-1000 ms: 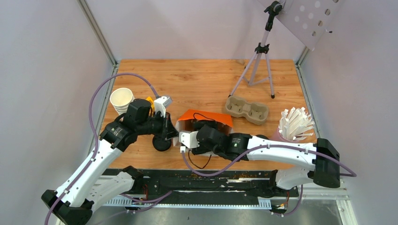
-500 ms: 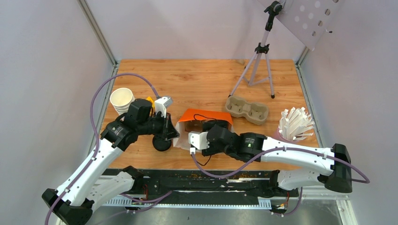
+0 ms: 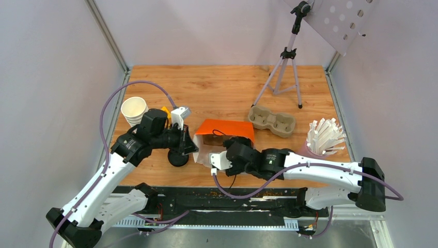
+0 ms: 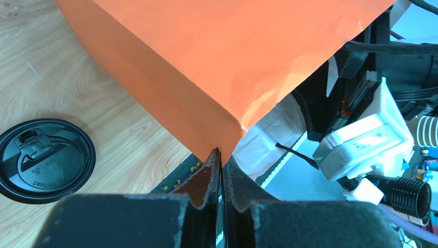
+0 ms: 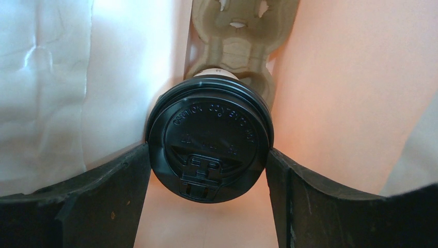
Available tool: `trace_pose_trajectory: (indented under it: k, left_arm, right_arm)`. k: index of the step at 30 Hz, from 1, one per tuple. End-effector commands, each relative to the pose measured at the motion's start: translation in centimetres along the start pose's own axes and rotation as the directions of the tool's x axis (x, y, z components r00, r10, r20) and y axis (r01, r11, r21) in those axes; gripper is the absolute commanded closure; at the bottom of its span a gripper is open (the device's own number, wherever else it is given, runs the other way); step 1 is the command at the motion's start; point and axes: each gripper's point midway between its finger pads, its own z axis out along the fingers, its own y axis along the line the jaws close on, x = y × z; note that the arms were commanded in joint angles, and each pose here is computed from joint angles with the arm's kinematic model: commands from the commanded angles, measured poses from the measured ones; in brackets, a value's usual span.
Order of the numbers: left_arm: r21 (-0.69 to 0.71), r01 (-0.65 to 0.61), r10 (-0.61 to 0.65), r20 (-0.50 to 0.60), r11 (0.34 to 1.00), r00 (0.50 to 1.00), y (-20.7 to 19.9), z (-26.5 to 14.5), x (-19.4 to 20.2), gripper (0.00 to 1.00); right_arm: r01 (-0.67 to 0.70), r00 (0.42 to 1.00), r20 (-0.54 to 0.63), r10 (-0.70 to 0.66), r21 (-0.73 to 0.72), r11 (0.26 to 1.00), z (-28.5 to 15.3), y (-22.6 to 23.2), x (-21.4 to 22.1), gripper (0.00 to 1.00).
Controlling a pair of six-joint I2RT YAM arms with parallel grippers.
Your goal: Pack the takeout coffee
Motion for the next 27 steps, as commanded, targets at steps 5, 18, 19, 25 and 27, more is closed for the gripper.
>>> trace_pose_trajectory:
  k: [5,18,19,25,27]
  left_arm:
    - [0.042,-0.032,0.03,0.044,0.999,0.999,-1.1,-0.3,-1.2,0.92]
    - [0.042,-0.017,0.016,0.025,0.999,1.0,-0.8,0.1,-0.6,0.92]
    - [0.042,-0.015,0.014,0.022,0.999,1.0,-0.8,0.1,-0.5,0.92]
    - [0.034,-0.009,0.009,-0.003,0.999,1.0,-0.4,0.5,0.1,0.92]
    - [0.031,-0.005,0.006,-0.008,0.999,1.0,-0.3,0.5,0.2,0.92]
  right_arm:
    - [0.026,0.999,-0.041,-0.024,0.055,0.998,0.7,-0.7,0.7,0.28]
    - [-0.009,1.0,0.026,0.006,0.142,0.99,1.3,-2.0,-0.1,0.28]
    - [-0.014,1.0,0.03,0.009,0.142,0.99,1.3,-2.1,-0.2,0.28]
    - [-0.044,0.998,0.052,0.036,0.168,0.985,1.4,-3.3,-0.4,0.28]
    - [-0.041,0.998,0.055,0.032,0.173,0.984,1.6,-3.3,-0.4,0.28]
